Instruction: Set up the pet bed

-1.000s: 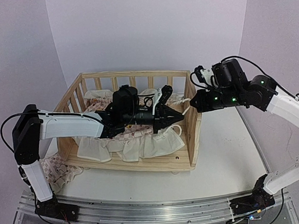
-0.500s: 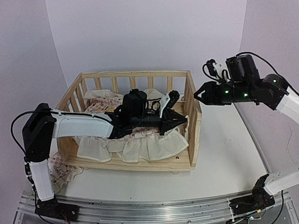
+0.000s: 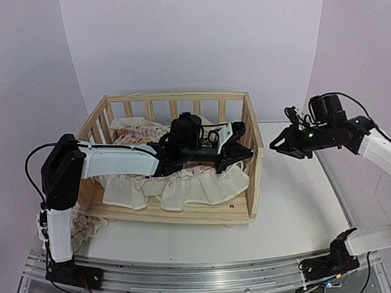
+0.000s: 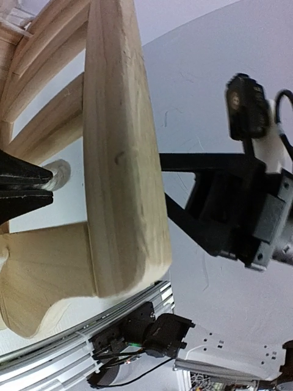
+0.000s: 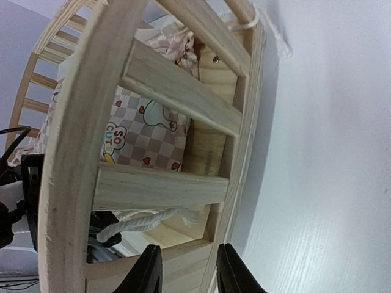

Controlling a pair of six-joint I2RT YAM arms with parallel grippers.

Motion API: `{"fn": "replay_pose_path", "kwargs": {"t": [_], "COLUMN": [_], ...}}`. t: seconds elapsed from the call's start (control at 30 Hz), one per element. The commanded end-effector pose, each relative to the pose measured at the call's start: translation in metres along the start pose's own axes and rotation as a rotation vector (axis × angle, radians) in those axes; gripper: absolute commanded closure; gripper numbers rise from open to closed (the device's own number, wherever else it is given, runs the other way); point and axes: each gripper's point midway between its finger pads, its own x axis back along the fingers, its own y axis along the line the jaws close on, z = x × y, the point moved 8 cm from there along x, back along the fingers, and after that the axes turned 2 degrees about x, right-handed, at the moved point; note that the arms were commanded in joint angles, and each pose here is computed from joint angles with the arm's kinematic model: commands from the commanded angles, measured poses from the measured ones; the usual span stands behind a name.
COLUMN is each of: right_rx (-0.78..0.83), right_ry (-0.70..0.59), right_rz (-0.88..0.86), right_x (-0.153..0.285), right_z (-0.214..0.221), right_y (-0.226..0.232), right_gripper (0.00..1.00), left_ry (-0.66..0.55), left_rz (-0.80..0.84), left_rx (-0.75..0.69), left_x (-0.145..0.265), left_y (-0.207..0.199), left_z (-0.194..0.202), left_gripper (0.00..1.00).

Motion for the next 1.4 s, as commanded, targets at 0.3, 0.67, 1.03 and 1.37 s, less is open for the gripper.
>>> {"fn": "replay_pose_path", "kwargs": {"t": [0.3, 0.67, 1.03, 1.37], "right_rx": [0.349, 0.535, 0.541, 0.483], "right_ry": [0.003, -0.104, -0.172, -0.202], "right_rz": [-0.368, -0.302, -0.351, -0.263], "right_x": [-0.009, -0.043, -0.067, -0.037], "right_z": [0.025, 0.020, 0.011, 0.015], "right_y": [-0.002, -0.023, -0.028, -0.024], "right_gripper": [0.63, 0.52, 0.71, 1.00], "left_ry": [0.004, 0.034, 0.021, 0.025], "left_rz": [0.052, 0.080, 0.091, 0.078], "left_rx": [-0.149, -0.112, -0.082, -0.069], "left_x": [-0.020, -0.021, -0.020, -0.005], "left_y": [0.006, 0.009, 0.013, 0.020], "left_z": [-0.010, -0.004, -0.004, -0.015], "left_gripper": [1.00, 1.00, 1.00, 0.85]}}
